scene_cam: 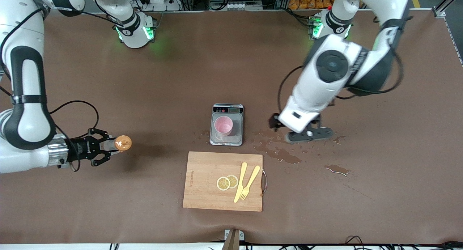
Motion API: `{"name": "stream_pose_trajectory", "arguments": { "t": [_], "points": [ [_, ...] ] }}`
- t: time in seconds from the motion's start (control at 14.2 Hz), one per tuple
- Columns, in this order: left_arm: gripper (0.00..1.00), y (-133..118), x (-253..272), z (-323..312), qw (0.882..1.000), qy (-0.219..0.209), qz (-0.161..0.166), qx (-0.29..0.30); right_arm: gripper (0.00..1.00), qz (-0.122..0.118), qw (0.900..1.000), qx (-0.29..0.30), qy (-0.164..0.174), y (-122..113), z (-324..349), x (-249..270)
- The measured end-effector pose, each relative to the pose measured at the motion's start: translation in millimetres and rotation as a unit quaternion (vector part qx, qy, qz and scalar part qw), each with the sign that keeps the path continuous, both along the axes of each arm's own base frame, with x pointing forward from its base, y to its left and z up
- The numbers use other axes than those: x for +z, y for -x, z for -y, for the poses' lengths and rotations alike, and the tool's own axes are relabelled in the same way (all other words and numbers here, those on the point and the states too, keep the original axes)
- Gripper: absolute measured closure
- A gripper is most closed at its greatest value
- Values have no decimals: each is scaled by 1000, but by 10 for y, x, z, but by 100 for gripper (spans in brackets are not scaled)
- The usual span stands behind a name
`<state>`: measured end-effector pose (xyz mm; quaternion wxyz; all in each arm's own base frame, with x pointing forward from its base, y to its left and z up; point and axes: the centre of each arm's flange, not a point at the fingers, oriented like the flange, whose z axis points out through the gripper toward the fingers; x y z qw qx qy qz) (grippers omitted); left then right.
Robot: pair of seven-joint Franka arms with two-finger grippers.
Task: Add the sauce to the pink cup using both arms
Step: 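Release the cup and raise the left gripper while the right gripper lifts the bottle, then tilt the bottle over the pink cup with the right gripper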
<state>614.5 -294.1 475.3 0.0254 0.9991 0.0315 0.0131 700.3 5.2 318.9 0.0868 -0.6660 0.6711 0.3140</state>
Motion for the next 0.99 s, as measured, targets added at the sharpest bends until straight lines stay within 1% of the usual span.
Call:
{"name": "stream_pose_trajectory", "arguments": {
  "t": [0.14,0.21,0.42,0.64,0.99],
  "points": [
    [0,-75,140,-443,1000,-6,-9,-18,56,-1,1000,-2,18,-16,-205,31],
    [0,-62,217,-591,1000,-9,-9,-27,56,-2,1000,-4,29,-23,-309,44],
    [0,166,513,-807,999,-23,0,-46,57,-6,997,-13,76,-21,-734,96],
    [0,418,787,-1148,996,-43,-15,-71,57,-17,993,-20,115,41,-1255,119],
    [0,562,1150,-1964,992,-53,-32,-112,59,-22,986,-29,163,141,-1705,170]
  ]
}}
